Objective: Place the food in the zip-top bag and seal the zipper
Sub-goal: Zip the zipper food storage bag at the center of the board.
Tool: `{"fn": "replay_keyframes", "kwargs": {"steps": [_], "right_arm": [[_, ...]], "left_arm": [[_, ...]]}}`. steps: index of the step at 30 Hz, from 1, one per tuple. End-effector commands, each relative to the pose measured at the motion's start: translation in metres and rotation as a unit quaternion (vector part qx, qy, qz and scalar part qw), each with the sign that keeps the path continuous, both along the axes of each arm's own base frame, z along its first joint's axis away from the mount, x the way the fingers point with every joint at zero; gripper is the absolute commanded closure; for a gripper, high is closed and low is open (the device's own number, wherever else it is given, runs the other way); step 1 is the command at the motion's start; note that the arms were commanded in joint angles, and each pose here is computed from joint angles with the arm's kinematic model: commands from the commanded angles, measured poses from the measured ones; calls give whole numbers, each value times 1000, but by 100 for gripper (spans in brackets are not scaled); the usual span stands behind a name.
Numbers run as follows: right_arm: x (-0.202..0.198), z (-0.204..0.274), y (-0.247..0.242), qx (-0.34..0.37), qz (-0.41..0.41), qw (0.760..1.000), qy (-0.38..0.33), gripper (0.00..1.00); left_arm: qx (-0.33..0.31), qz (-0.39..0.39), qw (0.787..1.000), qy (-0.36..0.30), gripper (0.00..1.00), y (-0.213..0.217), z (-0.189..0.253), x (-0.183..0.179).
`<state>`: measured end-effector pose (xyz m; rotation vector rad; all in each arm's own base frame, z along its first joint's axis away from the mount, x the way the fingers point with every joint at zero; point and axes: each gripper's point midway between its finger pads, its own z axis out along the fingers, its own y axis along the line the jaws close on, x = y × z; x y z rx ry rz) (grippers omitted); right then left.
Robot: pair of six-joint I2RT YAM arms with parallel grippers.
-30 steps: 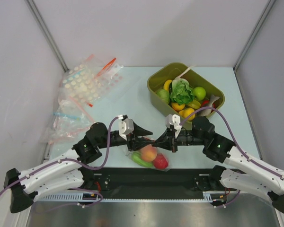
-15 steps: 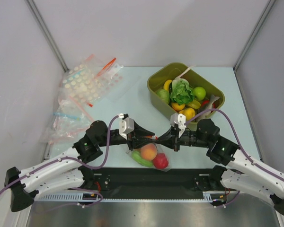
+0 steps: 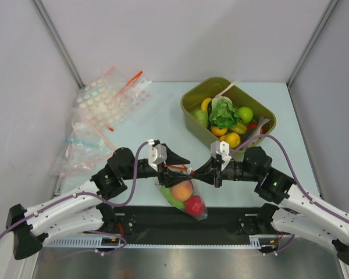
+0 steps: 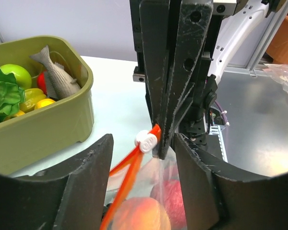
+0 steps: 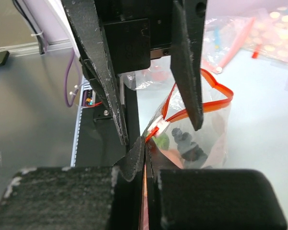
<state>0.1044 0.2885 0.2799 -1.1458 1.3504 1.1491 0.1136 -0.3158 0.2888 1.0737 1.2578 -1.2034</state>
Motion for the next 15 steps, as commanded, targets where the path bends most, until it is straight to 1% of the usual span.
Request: {"fn": "replay_keyframes", "kwargs": {"steps": [1,3,5,7,8,11,15], "right_arm": [[-9,27,5,37,34,998,-30,100],[-12,24,8,30,48,998,-25,100],[-14,21,10,24,59,998,-21,100],[-16,21,11,22,65,997,-22,100],[-16,20,11,20,66,997,-20,100],[-14,22,10,24,57,998,-24,100],[-16,28,5,40,51,997,-35,100]], "left_arm": [[-29,-12,999,-18,40,2,21,-6],[-32,-11,999,-20,37,3,21,-7],[-38,-13,999,-24,38,5,23,-9],[-38,-19,999,-24,41,4,23,-10],[-38,-24,999,-24,48,3,23,-12],[-28,-40,999,-17,57,-1,20,-14],[-18,-45,999,-10,55,-6,16,-13]]}}
